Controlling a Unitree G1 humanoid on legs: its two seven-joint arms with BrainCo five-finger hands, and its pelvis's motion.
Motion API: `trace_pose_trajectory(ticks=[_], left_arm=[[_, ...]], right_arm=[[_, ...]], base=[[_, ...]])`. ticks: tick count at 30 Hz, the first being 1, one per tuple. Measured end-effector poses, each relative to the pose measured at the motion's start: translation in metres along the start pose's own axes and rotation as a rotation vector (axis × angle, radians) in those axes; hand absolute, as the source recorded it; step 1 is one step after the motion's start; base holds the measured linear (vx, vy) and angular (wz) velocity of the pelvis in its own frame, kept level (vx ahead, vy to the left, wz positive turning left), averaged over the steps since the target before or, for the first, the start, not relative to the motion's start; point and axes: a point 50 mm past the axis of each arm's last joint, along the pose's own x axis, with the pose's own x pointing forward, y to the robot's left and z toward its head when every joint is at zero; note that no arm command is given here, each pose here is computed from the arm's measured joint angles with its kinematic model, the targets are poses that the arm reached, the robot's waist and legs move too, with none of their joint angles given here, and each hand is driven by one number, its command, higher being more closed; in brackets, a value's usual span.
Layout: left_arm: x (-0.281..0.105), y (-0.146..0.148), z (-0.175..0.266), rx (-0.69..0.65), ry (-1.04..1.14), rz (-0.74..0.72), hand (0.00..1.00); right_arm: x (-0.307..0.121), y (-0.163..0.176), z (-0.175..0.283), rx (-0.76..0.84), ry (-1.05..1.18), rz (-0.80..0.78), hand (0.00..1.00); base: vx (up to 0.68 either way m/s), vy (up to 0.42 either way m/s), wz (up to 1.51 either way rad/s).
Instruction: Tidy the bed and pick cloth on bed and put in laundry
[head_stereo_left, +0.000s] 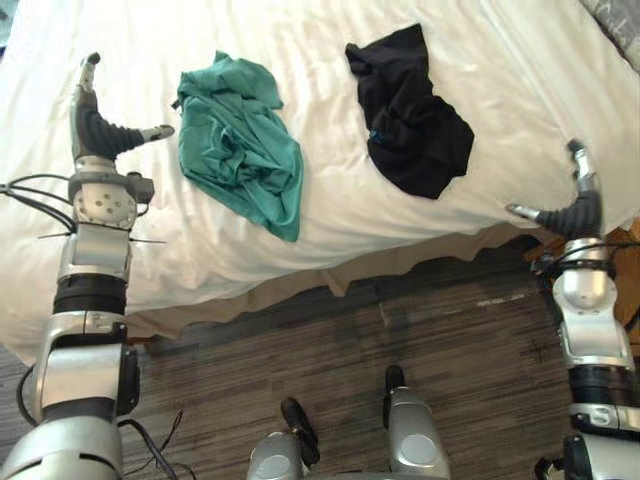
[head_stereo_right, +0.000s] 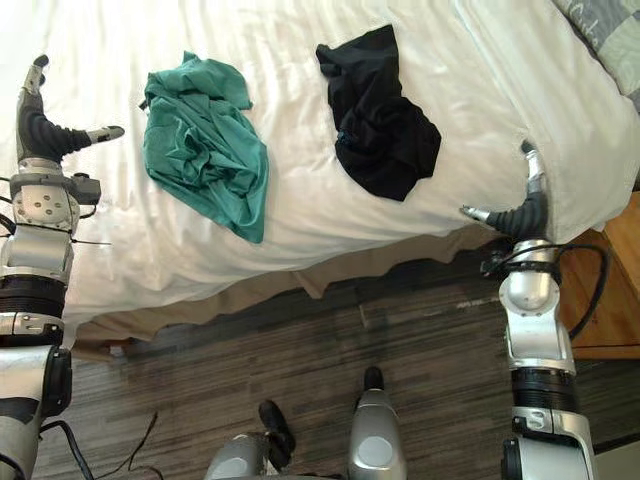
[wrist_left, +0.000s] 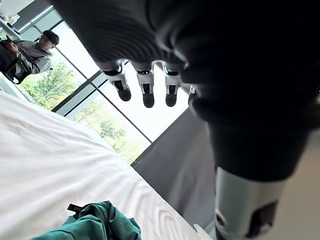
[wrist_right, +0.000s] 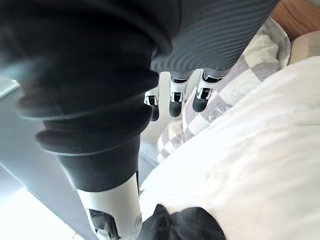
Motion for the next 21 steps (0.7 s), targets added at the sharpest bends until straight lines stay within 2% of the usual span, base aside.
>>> trace_pose_trajectory(ticks=[4, 16, 21], left_arm=[[0.000, 0.000, 0.003, -0.003, -0.012, 0.002, 0.00], [-0.002, -0.012, 0.005, 0.024, -0.015, -0.029, 0.00], [-0.001, -0.030, 0.012, 0.041, -0.032, -0.077, 0.00]], right_arm=[[0.002, 0.001, 0.004, 0.011, -0.016, -0.006, 0.00], [-0.002, 0.006, 0.005, 0.006, -0.018, -0.003, 0.00], [-0.008, 0.006, -0.001, 0.000, 0.005, 0.001, 0.00]], base=[[-0.04, -0.091, 0.04], [0.07, 0.067, -0.11], [-0.01, -0.015, 0.04]])
